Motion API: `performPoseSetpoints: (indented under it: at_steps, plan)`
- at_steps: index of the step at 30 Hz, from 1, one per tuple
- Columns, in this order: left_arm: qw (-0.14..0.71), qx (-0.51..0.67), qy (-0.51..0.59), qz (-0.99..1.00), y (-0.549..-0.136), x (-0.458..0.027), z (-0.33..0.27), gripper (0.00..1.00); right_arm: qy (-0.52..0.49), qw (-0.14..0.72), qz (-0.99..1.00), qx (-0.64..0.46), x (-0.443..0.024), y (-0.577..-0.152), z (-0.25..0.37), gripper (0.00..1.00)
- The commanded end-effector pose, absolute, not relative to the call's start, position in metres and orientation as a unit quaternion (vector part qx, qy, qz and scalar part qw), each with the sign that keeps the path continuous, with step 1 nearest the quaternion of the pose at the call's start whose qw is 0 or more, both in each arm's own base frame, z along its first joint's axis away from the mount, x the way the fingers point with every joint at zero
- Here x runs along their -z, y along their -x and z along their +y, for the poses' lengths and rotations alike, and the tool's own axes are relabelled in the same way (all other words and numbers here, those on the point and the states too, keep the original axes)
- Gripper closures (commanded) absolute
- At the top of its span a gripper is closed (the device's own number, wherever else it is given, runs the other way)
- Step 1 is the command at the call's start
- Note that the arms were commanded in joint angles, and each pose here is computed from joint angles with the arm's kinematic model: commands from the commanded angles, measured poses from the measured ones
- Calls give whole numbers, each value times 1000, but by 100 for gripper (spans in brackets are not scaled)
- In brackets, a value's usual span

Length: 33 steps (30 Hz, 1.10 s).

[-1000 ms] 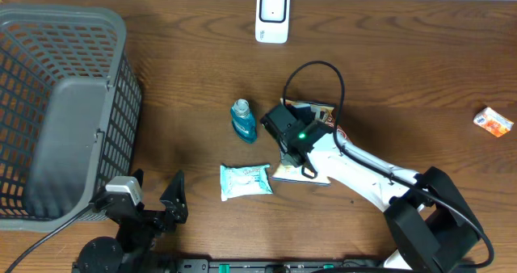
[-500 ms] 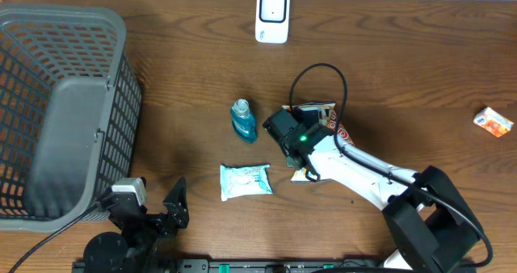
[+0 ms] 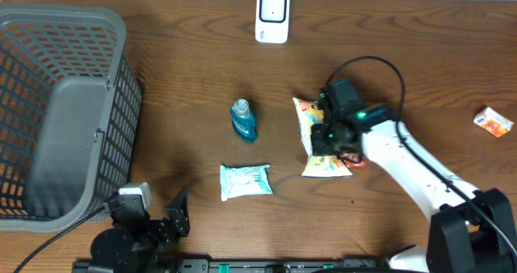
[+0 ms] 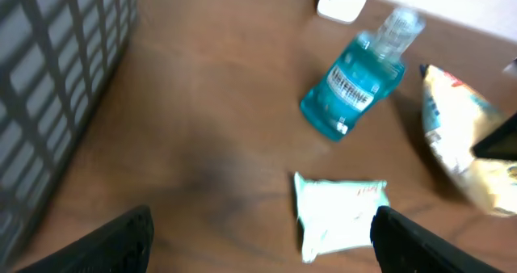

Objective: Scan the item barcode
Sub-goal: 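Lower the right gripper and grasp the yellow snack bag, then lift the yellow snack bag with the right gripper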

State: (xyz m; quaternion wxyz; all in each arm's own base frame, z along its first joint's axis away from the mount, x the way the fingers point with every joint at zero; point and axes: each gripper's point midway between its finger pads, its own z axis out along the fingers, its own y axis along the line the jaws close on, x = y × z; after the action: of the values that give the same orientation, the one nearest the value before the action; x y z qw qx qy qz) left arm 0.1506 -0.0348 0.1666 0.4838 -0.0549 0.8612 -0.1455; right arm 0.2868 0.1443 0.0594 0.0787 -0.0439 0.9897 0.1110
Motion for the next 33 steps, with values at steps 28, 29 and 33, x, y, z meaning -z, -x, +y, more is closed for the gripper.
performPoseSetpoints:
  at_steps: [28, 29, 33]
  plan:
    - [451, 136, 52, 880, -141, -150, -33, 14, 147, 77, 944, -286, -85, -287, 144, 99]
    - [451, 136, 52, 880, -141, -150, -33, 14, 151, 79, 941, -292, -88, -285, 147, 99]
    - [451, 136, 52, 880, -141, -150, -33, 14, 173, 91, 936, -292, -96, -282, 158, 99]
